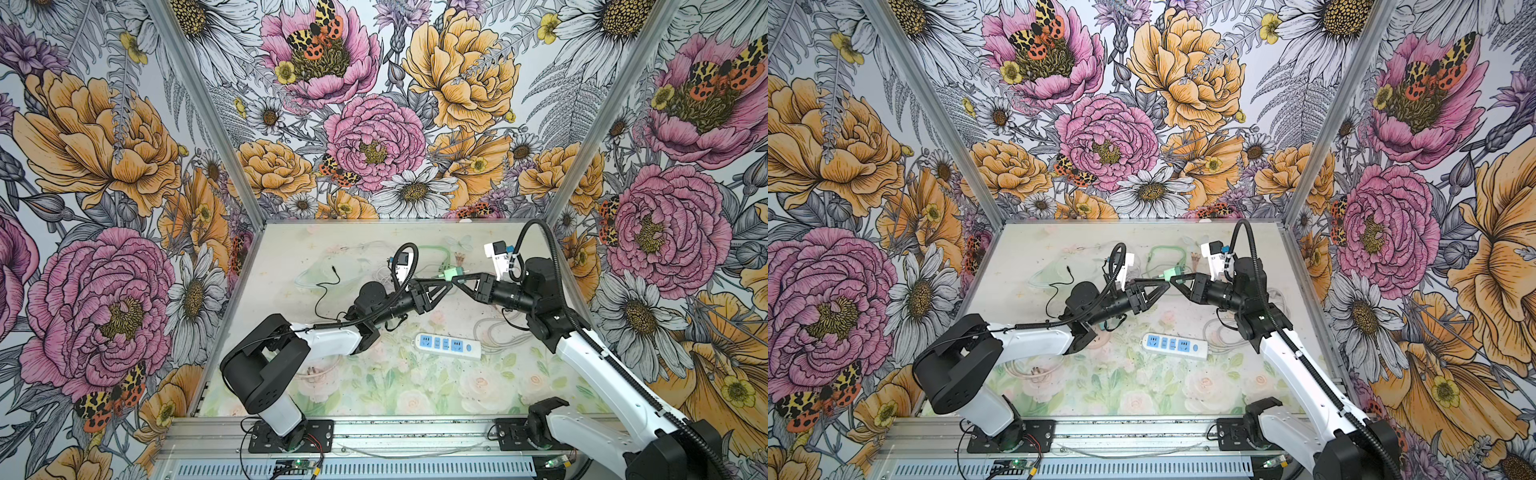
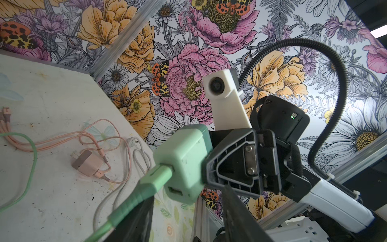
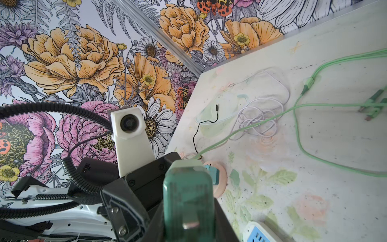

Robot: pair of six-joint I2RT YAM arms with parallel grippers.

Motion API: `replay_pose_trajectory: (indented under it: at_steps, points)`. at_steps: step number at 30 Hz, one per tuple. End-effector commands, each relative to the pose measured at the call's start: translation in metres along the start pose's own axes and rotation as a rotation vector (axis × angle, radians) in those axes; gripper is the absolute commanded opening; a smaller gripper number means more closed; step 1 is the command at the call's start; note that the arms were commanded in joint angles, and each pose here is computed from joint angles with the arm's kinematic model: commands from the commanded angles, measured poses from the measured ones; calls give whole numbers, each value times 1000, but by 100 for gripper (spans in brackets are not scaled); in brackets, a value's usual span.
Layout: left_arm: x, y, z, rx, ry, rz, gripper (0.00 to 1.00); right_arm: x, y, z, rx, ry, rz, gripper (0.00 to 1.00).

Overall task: Insert plugs into power strip
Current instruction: Insert the plug into the socket.

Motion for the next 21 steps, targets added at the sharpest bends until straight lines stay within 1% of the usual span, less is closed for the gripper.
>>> replay_pose_trajectory:
  at_steps: [1,7,12,16,21]
  points:
    - [-4,-10,-12,-13,-45,44,54,8,24,-15,66,-35,-41,0]
    - [-6,-18,-21,17,-84,107,54,8,25,-10,68,-36,-37,0]
    - [-7,-13,-29,95,-145,180,52,7,28,-5,74,-26,-46,0]
    - [-8,-3,-28,107,-171,159,51,9,31,-4,89,-34,-49,0]
    - [-4,-8,-31,89,-194,164,51,9,30,-3,87,-28,-49,0]
Point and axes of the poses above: each gripper's point midway between its finger pads, its own x axis back along the fingers, its own y axis along the line the jaws close on, z = x × y, the point moved 2 cm from there along x, back along the fingers, and after that the axes turned 5 degrees about x, right-handed, at the moved point
